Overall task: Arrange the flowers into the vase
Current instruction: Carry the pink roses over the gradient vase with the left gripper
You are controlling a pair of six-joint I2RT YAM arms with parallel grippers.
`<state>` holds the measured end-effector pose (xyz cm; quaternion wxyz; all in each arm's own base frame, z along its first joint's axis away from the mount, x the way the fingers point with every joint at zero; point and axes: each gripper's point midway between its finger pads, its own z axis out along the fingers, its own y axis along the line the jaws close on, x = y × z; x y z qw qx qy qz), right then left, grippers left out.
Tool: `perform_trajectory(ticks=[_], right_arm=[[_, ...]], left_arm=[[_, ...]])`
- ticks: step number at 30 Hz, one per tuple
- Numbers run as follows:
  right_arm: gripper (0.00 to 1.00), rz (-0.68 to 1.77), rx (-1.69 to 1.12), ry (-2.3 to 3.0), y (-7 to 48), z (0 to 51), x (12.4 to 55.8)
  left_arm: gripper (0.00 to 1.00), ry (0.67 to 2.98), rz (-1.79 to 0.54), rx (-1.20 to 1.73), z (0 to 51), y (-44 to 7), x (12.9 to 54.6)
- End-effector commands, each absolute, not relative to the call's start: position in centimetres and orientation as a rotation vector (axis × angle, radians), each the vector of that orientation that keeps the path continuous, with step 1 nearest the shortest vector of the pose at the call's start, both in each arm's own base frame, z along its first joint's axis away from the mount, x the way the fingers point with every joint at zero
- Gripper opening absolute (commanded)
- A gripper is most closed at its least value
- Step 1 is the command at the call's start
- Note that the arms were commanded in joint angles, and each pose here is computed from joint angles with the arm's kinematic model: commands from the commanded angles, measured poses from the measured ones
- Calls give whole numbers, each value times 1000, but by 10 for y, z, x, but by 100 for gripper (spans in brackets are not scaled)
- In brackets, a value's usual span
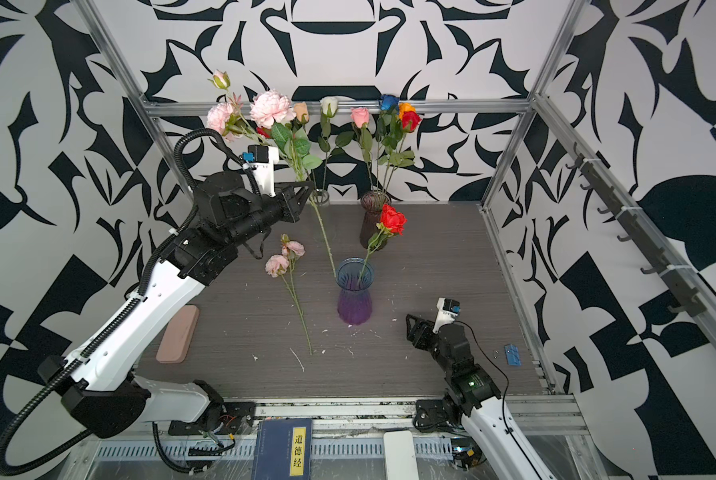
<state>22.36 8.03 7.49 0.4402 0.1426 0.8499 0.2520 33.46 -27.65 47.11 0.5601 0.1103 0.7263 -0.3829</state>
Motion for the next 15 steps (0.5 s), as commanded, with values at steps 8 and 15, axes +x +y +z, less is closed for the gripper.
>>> perform_trajectory(ticks=[8,15], right_arm=[[72,609,355,2131,79,70,221],[72,608,357,2132,79,70,221]], left_arm=[[0,1677,-891,279,486,-277,330],[0,1638,-856,311,496,-272,325]])
